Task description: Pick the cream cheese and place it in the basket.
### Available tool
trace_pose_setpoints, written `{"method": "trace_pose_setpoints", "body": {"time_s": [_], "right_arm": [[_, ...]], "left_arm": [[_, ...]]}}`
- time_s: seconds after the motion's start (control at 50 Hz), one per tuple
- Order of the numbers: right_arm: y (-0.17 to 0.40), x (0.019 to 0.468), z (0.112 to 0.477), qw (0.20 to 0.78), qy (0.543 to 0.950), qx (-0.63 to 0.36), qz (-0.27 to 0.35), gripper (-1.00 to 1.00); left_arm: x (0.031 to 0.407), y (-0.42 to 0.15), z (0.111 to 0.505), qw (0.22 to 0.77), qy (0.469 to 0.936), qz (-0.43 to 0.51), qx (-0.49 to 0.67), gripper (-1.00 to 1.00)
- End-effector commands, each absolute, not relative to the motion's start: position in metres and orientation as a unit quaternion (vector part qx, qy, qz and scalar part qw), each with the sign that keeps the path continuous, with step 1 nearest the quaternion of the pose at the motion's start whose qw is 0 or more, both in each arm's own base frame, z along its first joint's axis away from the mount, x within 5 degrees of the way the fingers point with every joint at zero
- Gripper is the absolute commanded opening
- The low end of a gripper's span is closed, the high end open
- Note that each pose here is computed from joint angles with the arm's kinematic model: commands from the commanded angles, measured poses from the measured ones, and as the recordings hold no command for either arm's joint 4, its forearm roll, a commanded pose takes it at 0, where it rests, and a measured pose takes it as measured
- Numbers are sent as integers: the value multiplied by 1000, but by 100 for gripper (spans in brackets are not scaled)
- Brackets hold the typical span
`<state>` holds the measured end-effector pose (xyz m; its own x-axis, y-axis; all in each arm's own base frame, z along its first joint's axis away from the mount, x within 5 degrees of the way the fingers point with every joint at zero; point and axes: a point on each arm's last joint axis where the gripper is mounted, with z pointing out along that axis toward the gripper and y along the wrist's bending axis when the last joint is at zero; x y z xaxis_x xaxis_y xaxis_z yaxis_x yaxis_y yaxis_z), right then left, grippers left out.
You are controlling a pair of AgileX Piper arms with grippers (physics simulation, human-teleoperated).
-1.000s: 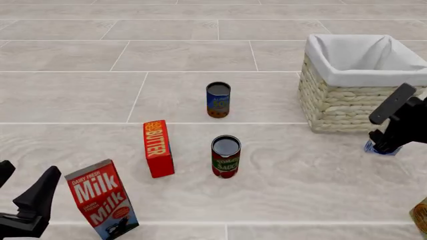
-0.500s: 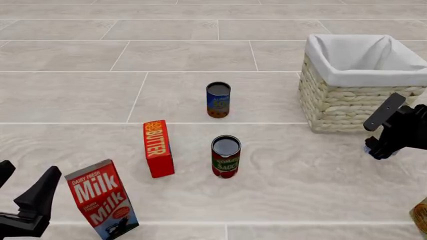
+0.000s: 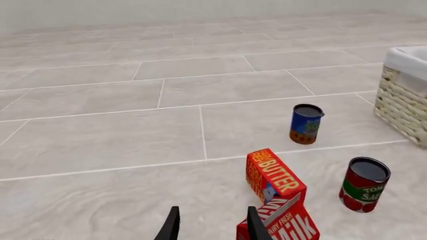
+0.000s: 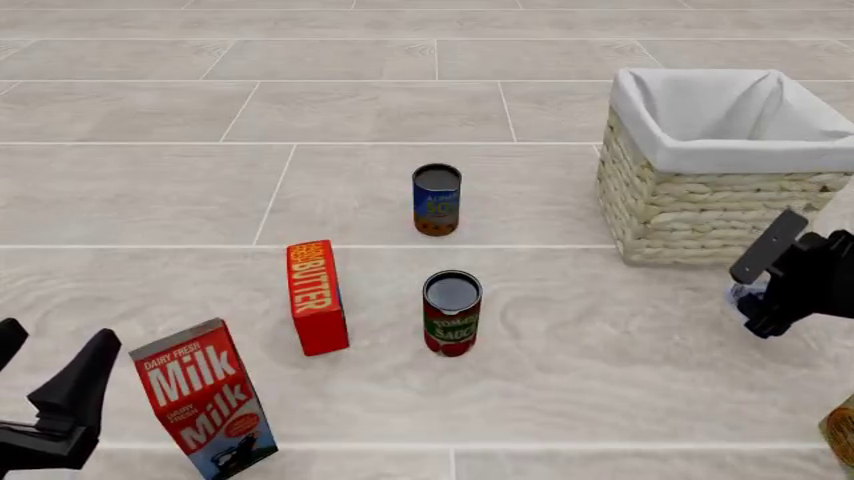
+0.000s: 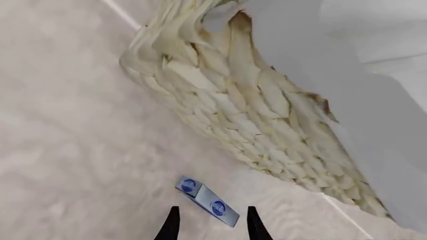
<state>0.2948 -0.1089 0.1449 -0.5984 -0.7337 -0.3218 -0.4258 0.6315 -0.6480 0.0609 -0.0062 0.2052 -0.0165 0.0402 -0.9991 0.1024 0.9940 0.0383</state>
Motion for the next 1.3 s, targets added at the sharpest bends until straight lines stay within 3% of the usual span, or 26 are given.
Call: {"method": "trace_pose_setpoints", "body": {"time_s": [0.02, 0.94, 1.3], "right_arm": [[-114, 296, 138, 287, 851, -348, -270, 100], [-134, 311, 110, 264, 848, -365, -279, 100], [-117, 318, 108, 260, 822, -420, -283, 100]], "left_arm": [[62, -5, 206, 701, 711, -18, 44, 100], [66, -5, 205, 691, 721, -12, 44, 100], [69, -5, 205, 690, 722, -9, 44, 100]]}}
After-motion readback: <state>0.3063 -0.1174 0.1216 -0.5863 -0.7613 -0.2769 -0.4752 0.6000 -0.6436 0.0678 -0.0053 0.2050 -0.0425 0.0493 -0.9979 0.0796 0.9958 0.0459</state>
